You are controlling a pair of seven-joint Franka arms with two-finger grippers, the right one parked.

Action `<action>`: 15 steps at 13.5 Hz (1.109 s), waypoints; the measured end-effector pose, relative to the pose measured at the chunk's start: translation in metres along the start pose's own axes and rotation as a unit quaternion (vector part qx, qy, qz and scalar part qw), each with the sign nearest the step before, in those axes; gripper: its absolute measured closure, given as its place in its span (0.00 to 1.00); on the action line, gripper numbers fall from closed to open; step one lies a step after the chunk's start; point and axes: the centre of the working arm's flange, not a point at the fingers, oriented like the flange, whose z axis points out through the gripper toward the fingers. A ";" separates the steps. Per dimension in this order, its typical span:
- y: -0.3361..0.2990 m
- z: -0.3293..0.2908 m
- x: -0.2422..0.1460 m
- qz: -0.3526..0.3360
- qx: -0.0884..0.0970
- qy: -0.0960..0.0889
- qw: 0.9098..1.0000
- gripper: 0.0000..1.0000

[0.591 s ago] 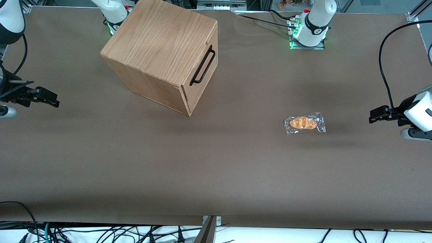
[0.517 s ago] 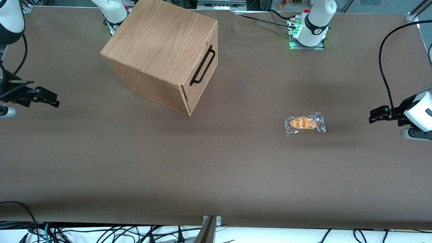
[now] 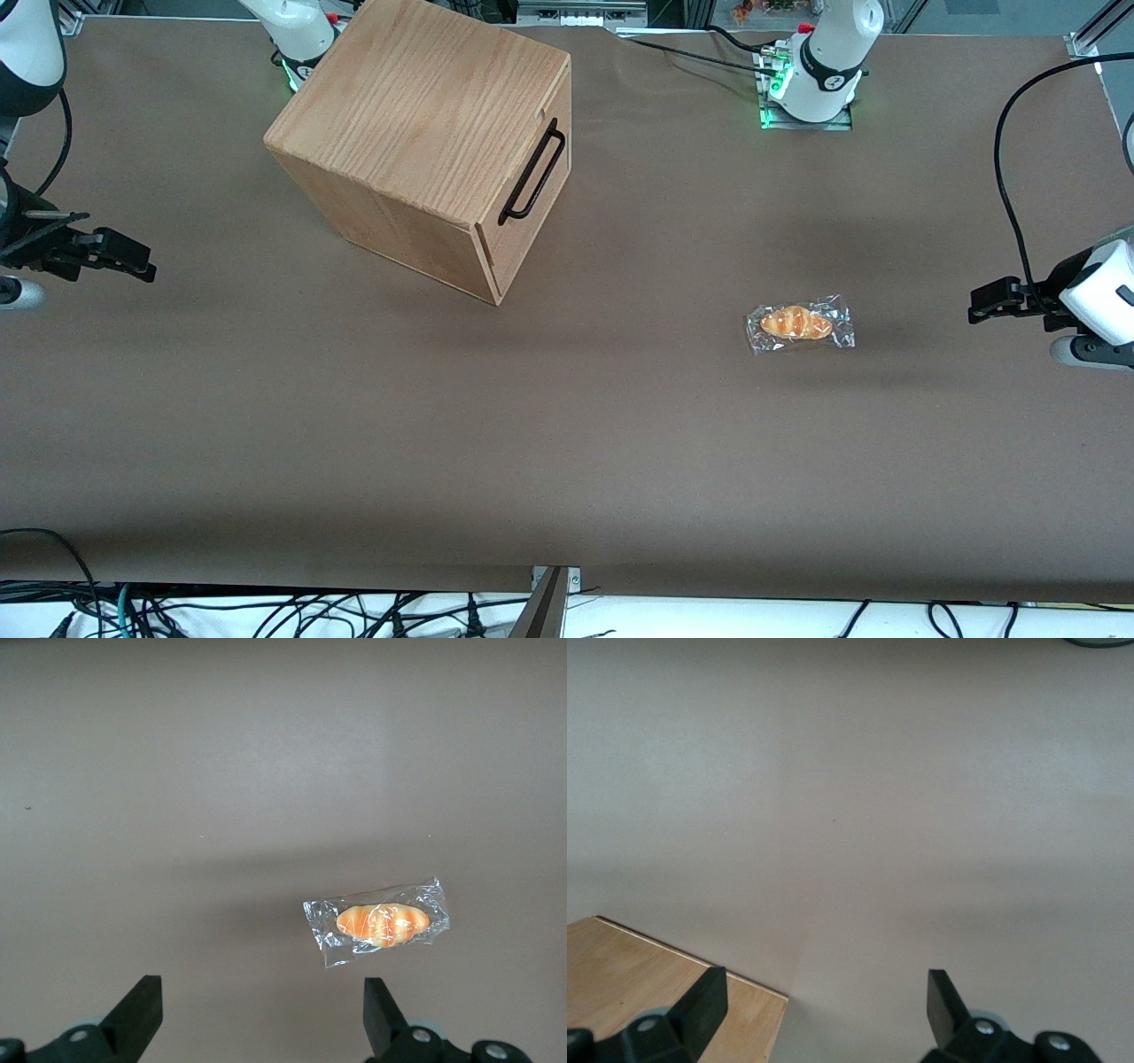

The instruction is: Open top drawer with left arm

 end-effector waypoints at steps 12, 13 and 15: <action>0.001 0.004 -0.005 0.000 -0.003 -0.021 1.000 0.00; 0.001 0.004 -0.005 0.000 -0.003 -0.022 1.000 0.00; 0.002 0.004 -0.005 0.000 -0.006 -0.023 1.000 0.00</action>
